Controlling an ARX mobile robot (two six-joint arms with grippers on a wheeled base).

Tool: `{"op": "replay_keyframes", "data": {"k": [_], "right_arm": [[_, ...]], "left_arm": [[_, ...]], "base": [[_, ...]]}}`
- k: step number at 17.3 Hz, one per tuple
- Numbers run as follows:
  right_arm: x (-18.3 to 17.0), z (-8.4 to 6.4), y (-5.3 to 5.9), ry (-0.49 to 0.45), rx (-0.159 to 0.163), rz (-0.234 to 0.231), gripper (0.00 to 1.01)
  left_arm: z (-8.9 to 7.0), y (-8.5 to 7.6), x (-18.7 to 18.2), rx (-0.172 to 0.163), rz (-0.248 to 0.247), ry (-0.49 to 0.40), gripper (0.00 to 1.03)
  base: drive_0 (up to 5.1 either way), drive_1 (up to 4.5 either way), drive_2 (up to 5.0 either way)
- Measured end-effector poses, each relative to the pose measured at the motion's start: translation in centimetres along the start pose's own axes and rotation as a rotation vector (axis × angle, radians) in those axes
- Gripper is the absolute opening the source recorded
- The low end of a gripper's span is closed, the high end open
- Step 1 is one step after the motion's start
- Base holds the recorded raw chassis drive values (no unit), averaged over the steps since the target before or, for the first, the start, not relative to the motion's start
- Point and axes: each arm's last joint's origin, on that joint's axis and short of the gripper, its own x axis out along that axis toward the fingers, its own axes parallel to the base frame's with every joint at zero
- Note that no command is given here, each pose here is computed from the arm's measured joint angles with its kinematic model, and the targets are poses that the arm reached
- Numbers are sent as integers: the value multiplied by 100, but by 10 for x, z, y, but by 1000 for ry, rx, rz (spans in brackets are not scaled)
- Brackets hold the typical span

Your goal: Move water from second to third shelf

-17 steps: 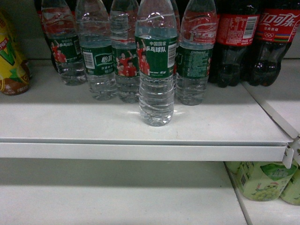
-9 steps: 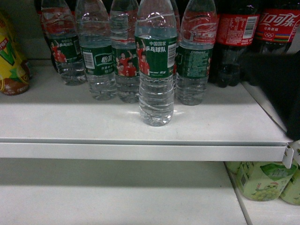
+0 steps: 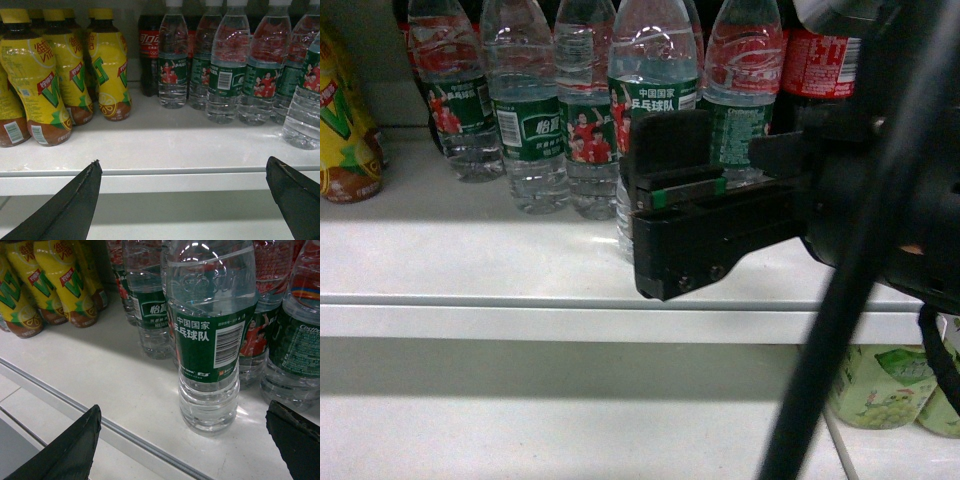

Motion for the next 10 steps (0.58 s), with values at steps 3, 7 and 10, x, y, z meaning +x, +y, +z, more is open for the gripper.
{"op": "replay_keyframes", "data": {"k": [3,7,10], "right_arm": [[20,2,1,8,25,-42,98],[44,6,0,15,41,-89,98],[59,3,-1,31,46,-114,98]], "left_arm": [[0,0,0,0,0,0,98],[0,0,0,0,0,0,98],[0,0,0,0,0,0,98]], "base": [[0,0,0],[0,0,0],[0,0,0]]}}
